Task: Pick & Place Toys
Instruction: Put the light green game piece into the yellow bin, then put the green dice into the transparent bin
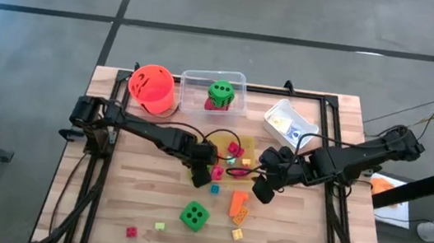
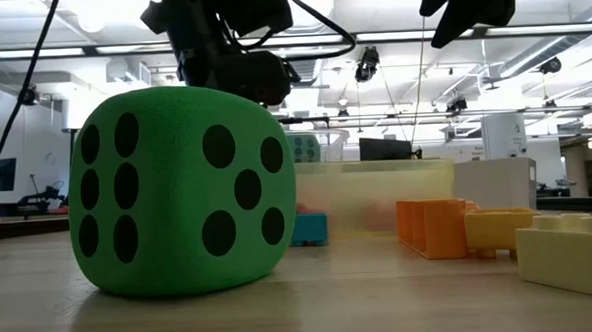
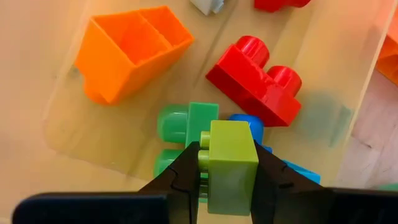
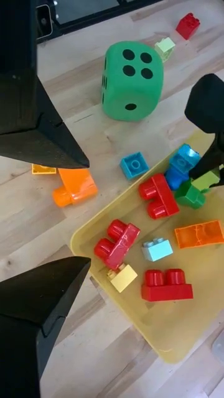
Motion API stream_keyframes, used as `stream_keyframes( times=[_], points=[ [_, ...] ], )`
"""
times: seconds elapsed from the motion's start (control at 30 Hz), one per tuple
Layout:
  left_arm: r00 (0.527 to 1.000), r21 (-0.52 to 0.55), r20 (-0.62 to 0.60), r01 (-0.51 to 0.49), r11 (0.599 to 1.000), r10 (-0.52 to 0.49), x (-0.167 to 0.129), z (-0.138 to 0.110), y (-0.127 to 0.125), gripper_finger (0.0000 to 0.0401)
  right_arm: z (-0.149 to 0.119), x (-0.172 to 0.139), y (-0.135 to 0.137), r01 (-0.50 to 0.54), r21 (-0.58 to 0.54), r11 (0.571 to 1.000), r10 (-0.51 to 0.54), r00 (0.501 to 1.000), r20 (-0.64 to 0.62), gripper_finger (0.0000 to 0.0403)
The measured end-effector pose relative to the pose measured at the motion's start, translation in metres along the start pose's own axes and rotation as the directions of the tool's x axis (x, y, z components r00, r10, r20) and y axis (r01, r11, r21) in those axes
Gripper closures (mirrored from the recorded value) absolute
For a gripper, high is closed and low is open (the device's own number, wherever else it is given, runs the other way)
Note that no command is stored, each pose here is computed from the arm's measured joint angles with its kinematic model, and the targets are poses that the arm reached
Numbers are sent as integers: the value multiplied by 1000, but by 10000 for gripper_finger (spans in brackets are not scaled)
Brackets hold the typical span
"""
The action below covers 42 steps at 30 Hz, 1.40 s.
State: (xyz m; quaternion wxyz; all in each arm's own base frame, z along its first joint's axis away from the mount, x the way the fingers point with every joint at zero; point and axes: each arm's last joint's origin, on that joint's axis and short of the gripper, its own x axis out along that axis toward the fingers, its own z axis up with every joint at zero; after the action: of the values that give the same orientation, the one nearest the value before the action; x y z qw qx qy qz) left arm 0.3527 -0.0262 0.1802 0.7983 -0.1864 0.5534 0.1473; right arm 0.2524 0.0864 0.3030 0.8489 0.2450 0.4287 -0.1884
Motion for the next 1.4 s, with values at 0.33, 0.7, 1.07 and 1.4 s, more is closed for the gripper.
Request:
stream_keyframes(
  times=[0.33, 0.7, 1.07, 1.4],
  points=[
    [1000, -31, -1, 0, 1000, 0, 0, 0, 0, 308, 0, 0, 0, -1, 2, 1000, 1, 1000, 0, 164],
    [1000, -87, -17, 23, 996, -24, 0, 0, 0, 220, -1, 0, 1, -13, 1, 1000, 13, 1000, -16, 164],
    [1000, -136, -16, 20, 991, -23, 0, 1, 1, 114, -1, 0, 1, -13, 2, 1000, 13, 1000, -16, 164],
    [997, -204, -30, 68, 977, -76, -14, 2, 6, 50, -1, 0, 1, -14, 6, 1000, 14, 1000, -17, 164]
  ],
)
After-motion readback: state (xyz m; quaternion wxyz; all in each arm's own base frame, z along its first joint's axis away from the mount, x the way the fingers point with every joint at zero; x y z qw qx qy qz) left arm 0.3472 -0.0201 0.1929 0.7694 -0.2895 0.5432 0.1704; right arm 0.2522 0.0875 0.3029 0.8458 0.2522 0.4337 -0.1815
